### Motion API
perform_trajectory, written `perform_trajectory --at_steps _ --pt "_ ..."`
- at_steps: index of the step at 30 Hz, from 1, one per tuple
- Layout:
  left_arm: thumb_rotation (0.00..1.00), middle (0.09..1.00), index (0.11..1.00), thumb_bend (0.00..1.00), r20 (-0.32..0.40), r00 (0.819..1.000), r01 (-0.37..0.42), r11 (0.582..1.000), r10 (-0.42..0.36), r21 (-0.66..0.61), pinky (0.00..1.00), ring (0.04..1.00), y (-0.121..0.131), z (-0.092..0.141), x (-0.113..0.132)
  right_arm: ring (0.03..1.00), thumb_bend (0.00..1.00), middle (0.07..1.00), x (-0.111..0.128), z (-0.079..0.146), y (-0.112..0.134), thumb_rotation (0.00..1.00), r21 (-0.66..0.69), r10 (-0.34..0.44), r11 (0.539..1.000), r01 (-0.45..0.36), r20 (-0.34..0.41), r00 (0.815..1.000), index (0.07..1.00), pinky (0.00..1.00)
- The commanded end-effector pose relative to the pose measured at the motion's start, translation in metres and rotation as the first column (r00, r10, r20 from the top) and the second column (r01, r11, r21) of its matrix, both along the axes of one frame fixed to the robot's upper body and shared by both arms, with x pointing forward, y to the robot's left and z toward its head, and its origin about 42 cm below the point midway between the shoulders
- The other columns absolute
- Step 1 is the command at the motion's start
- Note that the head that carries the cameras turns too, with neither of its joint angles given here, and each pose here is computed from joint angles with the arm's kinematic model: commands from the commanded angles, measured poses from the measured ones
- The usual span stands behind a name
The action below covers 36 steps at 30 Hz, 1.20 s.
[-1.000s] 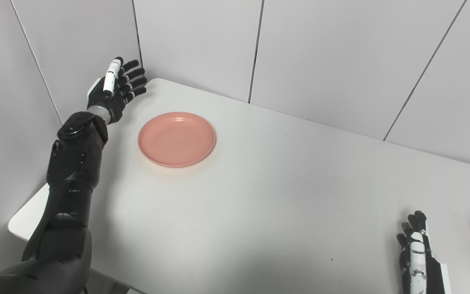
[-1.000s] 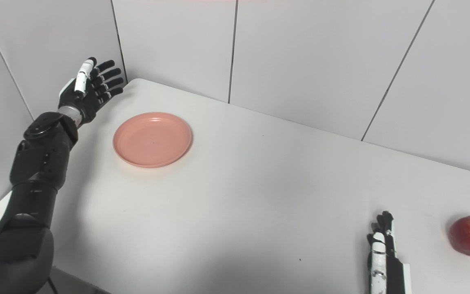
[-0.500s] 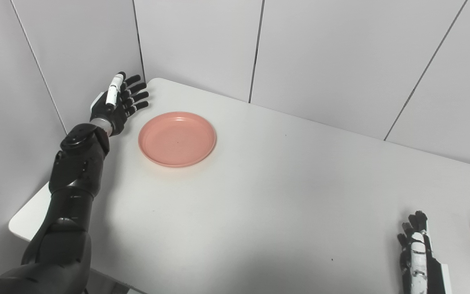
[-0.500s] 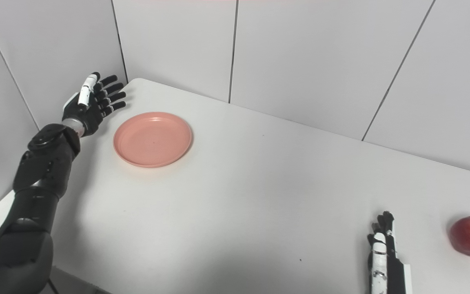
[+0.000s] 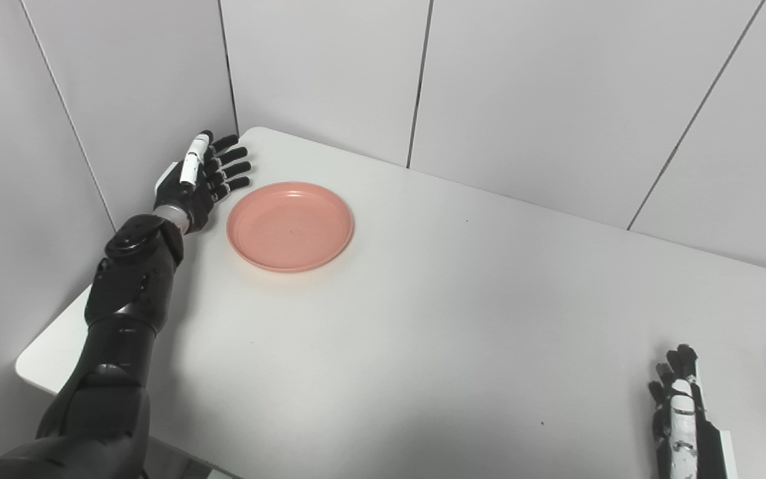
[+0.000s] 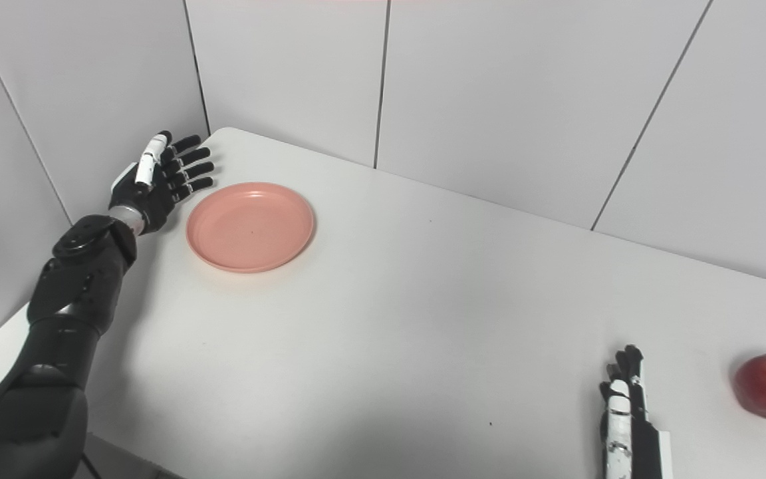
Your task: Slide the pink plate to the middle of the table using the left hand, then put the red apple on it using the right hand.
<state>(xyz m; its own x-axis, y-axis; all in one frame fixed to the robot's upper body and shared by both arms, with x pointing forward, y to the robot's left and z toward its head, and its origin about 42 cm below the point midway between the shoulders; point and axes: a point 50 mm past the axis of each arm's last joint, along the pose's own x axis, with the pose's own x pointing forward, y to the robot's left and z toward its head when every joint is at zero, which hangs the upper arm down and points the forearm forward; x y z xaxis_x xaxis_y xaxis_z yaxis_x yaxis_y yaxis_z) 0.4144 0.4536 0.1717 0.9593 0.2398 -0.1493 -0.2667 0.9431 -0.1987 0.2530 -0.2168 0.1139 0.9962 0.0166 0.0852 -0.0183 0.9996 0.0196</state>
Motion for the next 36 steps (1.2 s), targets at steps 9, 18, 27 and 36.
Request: perform_trajectory --at_steps 9,18,27,36 --pt "1.00 0.796 0.781 0.33 0.097 0.995 0.019 1.000 -0.018 -0.012 0.76 0.784 -0.016 0.016 -0.001 1.000 0.10 1.000 -0.007 -0.005 -0.006 1.00 0.000 -0.013 1.000 0.013 -0.006 1.000 1.000 1.00" --pt "1.00 0.818 0.805 0.34 0.108 0.993 0.059 0.998 -0.056 -0.018 0.78 0.807 -0.026 0.013 -0.009 1.000 0.12 1.000 -0.007 -0.006 -0.006 1.00 -0.007 -0.012 1.000 0.012 -0.005 1.000 1.000 1.00" --pt "1.00 0.812 0.796 0.34 0.113 0.990 0.083 0.996 -0.079 -0.031 0.77 0.800 -0.042 0.012 -0.014 1.000 0.12 1.000 -0.006 -0.005 -0.007 1.00 -0.014 -0.014 1.000 0.014 -0.004 1.000 1.000 1.00" --pt "1.00 0.829 0.808 0.35 0.128 0.986 0.114 0.993 -0.110 -0.027 0.77 0.814 -0.054 0.011 -0.018 1.000 0.13 1.000 -0.006 -0.007 -0.007 1.00 -0.019 -0.019 1.000 0.019 -0.001 1.000 1.000 1.00"
